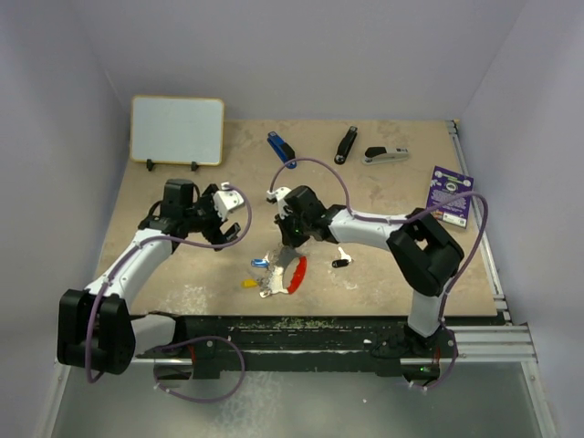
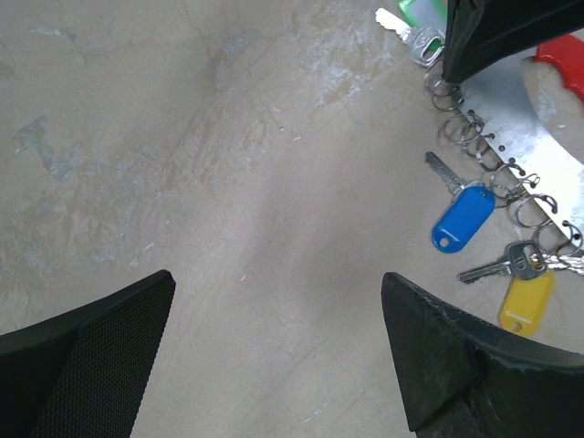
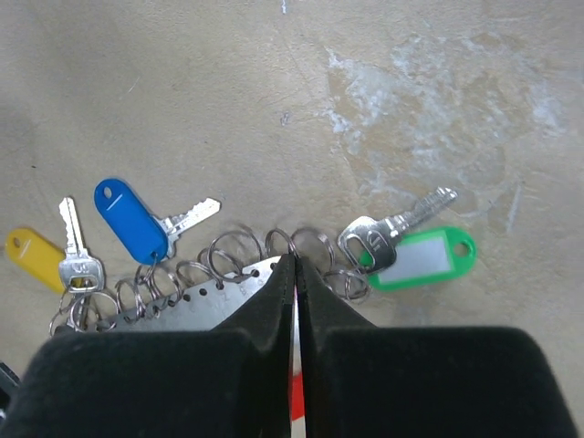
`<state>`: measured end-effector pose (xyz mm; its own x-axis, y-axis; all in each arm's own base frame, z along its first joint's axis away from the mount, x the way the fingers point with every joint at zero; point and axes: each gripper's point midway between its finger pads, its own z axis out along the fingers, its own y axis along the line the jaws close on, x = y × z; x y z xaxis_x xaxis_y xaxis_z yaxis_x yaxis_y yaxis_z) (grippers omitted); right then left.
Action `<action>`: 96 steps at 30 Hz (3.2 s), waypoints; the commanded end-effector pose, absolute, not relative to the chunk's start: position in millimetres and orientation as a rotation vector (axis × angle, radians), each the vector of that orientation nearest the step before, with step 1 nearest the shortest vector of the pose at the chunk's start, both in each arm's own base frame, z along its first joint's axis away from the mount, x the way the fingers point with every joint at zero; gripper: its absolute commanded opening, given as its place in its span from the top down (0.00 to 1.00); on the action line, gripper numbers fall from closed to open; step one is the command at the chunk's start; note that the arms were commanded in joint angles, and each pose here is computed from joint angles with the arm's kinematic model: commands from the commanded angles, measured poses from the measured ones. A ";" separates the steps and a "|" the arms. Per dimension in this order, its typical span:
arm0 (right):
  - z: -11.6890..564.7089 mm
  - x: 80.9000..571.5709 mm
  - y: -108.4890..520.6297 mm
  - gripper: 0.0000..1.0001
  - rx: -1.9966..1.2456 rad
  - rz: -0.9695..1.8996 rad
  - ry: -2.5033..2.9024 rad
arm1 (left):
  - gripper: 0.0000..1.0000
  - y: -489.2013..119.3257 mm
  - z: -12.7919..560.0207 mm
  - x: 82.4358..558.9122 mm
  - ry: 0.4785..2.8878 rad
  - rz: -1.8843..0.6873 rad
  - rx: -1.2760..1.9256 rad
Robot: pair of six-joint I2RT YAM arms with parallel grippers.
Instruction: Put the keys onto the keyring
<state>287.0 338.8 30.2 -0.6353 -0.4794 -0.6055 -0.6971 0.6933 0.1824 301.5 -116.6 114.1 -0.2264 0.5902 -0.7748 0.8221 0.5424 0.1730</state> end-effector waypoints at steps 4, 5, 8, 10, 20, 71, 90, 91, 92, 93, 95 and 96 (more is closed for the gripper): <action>103.7 299.5 344.4 1.00 -0.780 0.618 2.149 | 0.02 -165.1 139.9 296.5 1.795 -0.720 1.154; 110.0 297.4 345.7 1.00 -0.766 0.643 2.132 | 0.02 -170.0 139.9 296.3 1.801 -0.767 1.142; 125.1 290.2 347.4 1.00 -0.735 0.712 2.079 | 0.02 -180.8 143.8 297.2 1.794 -0.852 1.119; 123.8 284.5 344.5 1.00 -0.717 0.734 2.068 | 0.02 -185.6 146.6 297.6 1.775 -0.874 1.112; 81.4 280.1 342.5 0.90 -0.756 0.687 2.218 | 0.02 -180.5 146.0 301.6 1.794 -0.811 1.066; 27.8 289.6 345.8 0.89 -0.861 0.567 2.364 | 0.02 -169.9 133.5 305.9 1.850 -0.730 1.044; 47.3 276.7 351.0 1.00 -0.779 0.726 2.257 | 0.02 -191.6 143.3 298.0 1.734 -0.900 1.122; 48.6 275.7 351.3 1.00 -0.769 0.742 2.246 | 0.02 -194.2 141.7 300.7 1.729 -0.916 1.124; 51.0 275.3 352.6 1.00 -0.757 0.761 2.228 | 0.02 -197.2 139.1 302.8 1.726 -0.936 1.126; 52.9 273.7 353.3 1.00 -0.748 0.779 2.215 | 0.02 -199.9 137.4 306.0 1.720 -0.949 1.127; 59.1 271.2 355.0 1.00 -0.733 0.815 2.181 | 0.02 -208.5 130.5 308.3 1.716 -0.988 1.136; 64.0 271.0 355.6 1.00 -0.724 0.829 2.160 | 0.02 -215.8 127.0 308.0 1.712 -1.010 1.151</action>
